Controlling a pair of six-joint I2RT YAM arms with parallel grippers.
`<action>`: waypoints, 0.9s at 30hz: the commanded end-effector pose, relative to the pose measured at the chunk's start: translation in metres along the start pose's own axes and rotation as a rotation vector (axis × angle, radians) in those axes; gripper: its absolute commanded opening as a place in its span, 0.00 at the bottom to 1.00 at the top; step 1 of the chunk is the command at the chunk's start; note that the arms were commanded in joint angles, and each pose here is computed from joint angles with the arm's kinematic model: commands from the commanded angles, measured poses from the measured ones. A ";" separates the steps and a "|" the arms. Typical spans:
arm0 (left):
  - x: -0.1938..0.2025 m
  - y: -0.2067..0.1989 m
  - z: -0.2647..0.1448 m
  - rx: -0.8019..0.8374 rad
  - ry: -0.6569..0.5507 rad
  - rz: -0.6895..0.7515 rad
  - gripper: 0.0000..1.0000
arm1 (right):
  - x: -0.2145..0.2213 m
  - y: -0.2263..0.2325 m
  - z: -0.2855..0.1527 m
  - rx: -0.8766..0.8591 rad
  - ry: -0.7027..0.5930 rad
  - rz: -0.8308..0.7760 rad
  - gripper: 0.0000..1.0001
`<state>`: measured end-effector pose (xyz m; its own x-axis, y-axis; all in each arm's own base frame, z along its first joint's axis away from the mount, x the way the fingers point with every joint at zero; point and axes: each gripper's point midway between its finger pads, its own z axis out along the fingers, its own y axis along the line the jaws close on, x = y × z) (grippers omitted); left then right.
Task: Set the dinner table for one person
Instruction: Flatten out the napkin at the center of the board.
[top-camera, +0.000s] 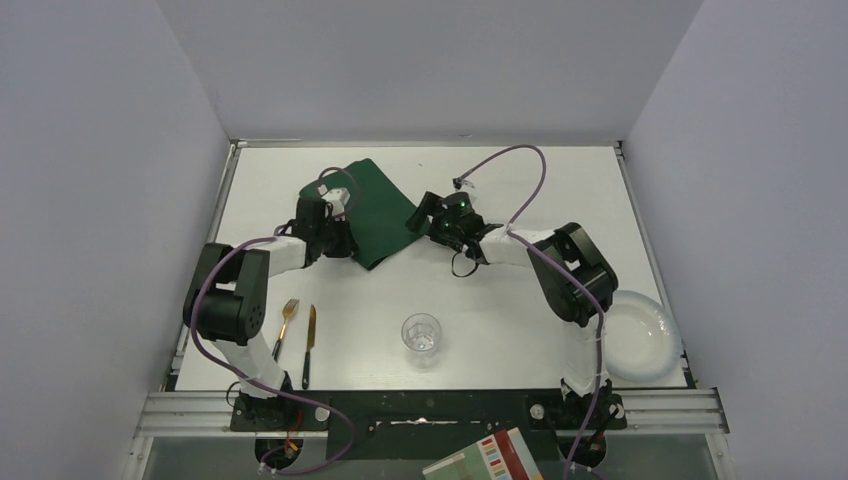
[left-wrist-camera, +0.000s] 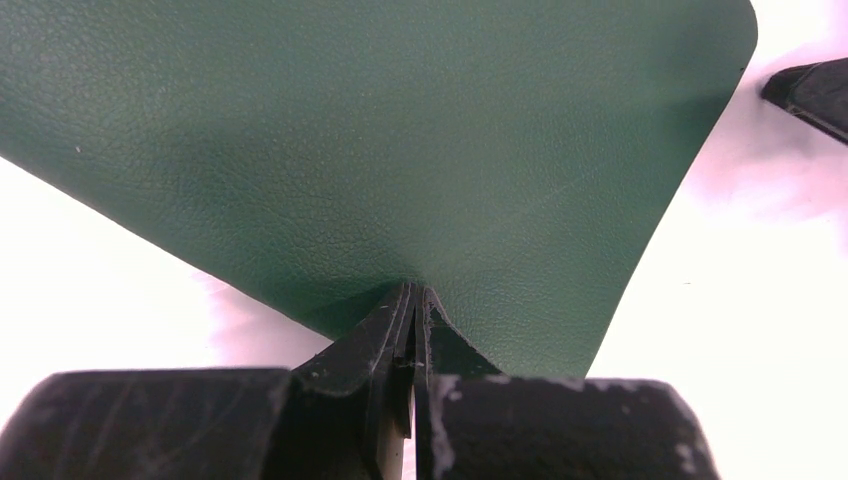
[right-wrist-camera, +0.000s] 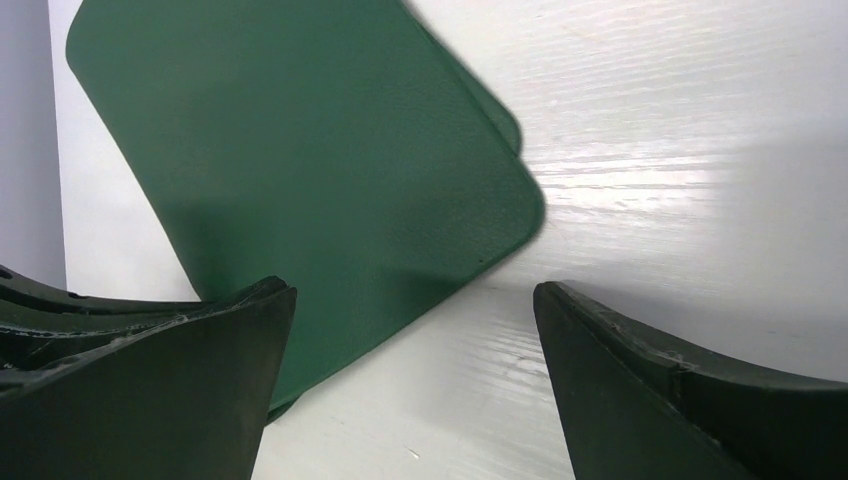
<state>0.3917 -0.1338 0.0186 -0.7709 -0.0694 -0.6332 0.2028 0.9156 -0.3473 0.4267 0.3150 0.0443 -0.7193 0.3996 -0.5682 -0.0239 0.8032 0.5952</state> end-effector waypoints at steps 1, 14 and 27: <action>0.025 0.010 0.003 0.007 0.067 -0.060 0.00 | 0.047 -0.020 0.015 0.094 0.095 -0.029 0.98; 0.039 0.012 -0.001 0.024 0.119 -0.121 0.00 | 0.054 -0.019 0.034 0.127 0.098 -0.026 0.98; 0.035 0.011 -0.003 0.036 0.108 -0.124 0.00 | 0.040 -0.011 0.040 0.122 0.077 -0.064 0.11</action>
<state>0.3888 -0.1310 0.0175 -0.7920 -0.1467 -0.5926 0.1706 0.8788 -0.4456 0.4378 0.3521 0.0238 -0.7268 0.3821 -0.5708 -0.0229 0.8171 0.5761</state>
